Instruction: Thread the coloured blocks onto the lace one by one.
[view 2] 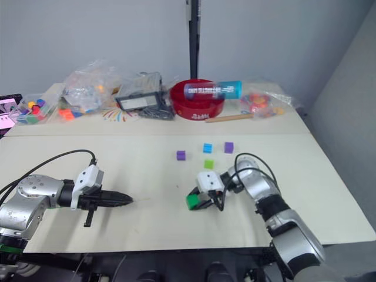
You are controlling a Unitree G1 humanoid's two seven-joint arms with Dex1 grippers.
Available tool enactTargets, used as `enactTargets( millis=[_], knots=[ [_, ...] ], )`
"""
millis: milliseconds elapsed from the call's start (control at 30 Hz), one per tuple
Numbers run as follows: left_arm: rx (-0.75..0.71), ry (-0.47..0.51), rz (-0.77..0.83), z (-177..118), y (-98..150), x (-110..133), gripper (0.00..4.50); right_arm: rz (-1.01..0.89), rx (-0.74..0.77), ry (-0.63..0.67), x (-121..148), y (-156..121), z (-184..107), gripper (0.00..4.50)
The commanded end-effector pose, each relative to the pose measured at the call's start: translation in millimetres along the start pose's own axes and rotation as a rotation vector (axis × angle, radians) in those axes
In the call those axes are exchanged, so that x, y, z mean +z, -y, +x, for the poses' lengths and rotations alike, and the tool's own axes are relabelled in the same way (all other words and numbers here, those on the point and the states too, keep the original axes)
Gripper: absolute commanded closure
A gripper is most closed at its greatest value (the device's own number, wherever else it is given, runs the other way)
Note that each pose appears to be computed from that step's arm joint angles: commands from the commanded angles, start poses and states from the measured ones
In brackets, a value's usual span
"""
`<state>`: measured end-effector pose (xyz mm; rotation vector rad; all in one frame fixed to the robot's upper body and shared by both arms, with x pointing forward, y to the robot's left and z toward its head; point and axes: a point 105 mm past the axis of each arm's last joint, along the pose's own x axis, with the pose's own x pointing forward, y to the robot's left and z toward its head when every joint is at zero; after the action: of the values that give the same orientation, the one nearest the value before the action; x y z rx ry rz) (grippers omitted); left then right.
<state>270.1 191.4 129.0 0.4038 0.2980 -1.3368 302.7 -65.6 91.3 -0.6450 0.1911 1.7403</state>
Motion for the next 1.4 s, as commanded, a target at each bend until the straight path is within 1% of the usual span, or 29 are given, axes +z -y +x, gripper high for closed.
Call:
enactTargets(
  millis=[33,167,267,400,533,567,667,867,1067,1233,1400],
  knots=[
    [-0.032,0.017,0.076,11.7,4.7,16.5,4.5,0.066,-0.101,0.041,17.2,0.3,9.0,3.31],
    [-0.041,0.028,0.081,20.7,7.8,22.1,4.5,0.127,-0.149,0.036,18.2,-2.6,16.1,3.31],
    [-0.06,0.0,0.108,35.9,13.2,22.1,4.5,0.159,-0.211,0.019,15.3,-2.2,25.6,3.31],
    [-0.066,-0.079,0.141,46.4,14.3,14.2,4.5,0.174,-0.262,0.007,14.4,-2.2,30.5,3.31],
    [-0.073,-0.1,0.164,59.6,15.9,14.2,4.5,0.176,-0.28,0.006,16.4,-1.7,32.6,3.31],
    [-0.079,-0.118,0.168,60.9,16.9,11.8,4.5,0.175,-0.279,0.006,17.2,-2.2,32.8,3.31],
    [-0.064,-0.162,0.181,60.5,13.0,6.3,4.5,0.158,-0.263,-0.015,16.3,-5.8,31.2,3.31],
    [-0.052,-0.177,0.186,59.5,9.5,5.7,4.5,0.147,-0.254,-0.032,14.8,-7.5,30.1,3.31],
    [-0.033,-0.176,0.196,52.6,3.2,17.4,4.5,0.14,-0.25,-0.04,14.6,-6.0,28.3,3.31],
    [-0.016,-0.176,0.195,53.3,-0.1,25.6,4.5,0.128,-0.244,-0.045,16.4,-5.5,29.1,3.31],
    [-0.011,-0.182,0.193,52.6,-1.0,26.9,4.5,0.126,-0.242,-0.046,16.5,-6.1,29.4,3.31]
  ],
)
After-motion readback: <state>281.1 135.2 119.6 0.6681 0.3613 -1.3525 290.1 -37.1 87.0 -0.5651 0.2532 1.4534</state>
